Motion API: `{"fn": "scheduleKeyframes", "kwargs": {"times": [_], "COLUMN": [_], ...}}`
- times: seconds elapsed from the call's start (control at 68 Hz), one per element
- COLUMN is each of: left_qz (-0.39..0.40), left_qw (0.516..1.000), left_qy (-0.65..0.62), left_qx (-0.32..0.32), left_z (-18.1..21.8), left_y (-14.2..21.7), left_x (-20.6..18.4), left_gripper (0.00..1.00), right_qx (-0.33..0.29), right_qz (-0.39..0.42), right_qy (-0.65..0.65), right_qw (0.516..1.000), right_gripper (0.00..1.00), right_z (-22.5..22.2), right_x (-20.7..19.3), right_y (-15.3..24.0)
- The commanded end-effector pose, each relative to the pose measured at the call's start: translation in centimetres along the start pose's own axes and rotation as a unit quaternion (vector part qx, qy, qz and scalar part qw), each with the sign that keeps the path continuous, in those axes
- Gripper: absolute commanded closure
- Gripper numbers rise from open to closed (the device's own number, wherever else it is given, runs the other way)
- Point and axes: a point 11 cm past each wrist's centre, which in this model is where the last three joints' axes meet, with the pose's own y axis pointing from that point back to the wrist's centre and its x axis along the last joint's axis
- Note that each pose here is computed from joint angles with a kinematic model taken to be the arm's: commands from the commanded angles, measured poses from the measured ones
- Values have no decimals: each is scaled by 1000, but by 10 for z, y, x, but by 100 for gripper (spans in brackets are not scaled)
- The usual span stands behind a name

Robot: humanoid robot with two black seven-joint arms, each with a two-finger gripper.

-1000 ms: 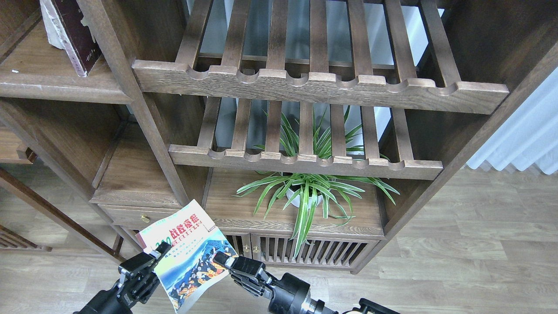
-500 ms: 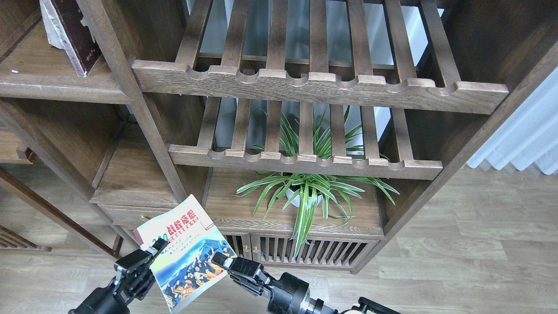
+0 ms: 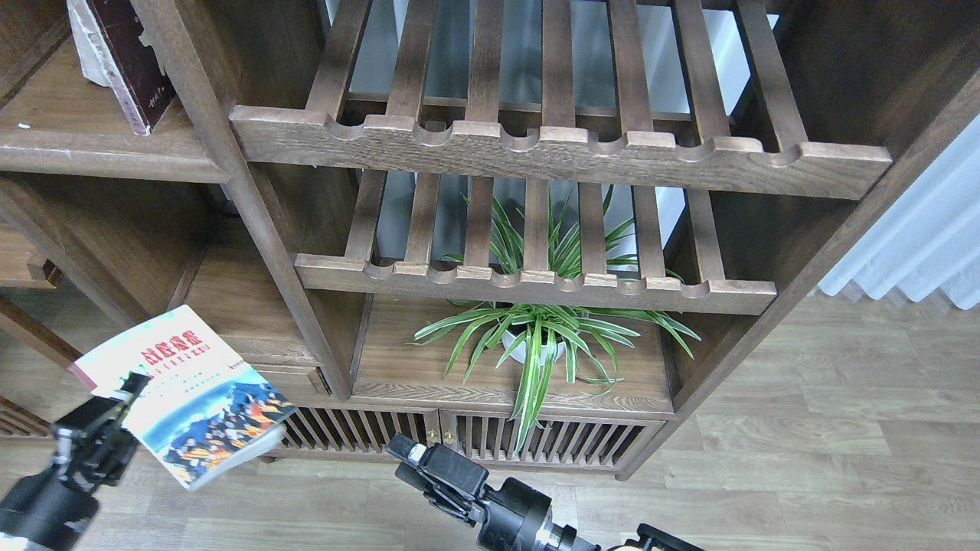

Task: Organize books on shelf
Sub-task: 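Carry the blue book with the left gripper toward the side compartment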

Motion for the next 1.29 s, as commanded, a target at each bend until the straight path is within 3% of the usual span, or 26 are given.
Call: {"fn": "scheduleKeyframes", "kwargs": {"times": [0.0, 0.206, 0.412, 0.75, 1.279], "left_qz": [-8, -28, -51, -156, -191], "left_qw": [999, 992, 986, 957, 917], "left_qy": [-40, -106, -146, -207, -326], "left_qx": [-29, -62, -65, -128, -123], "left_z": [39, 89, 110, 152, 171], "left_y": [7, 14, 15, 8, -26], "left_x": [-17, -53, -83, -166, -238], "left_gripper": [93, 94, 94, 94, 92], "right_qx": [2, 3, 3, 5, 4], "right_qz": [12, 19, 25, 33, 34], "right_qy": [1, 0, 1, 0, 0], "right_qw": [1000, 1000, 1000, 999, 999], "right_gripper": [1, 1, 1, 1, 1], "right_z": [-2, -2, -3, -3, -3], "right_x": [7, 12, 15, 20, 20], "right_y": [3, 5, 7, 10, 10]}}
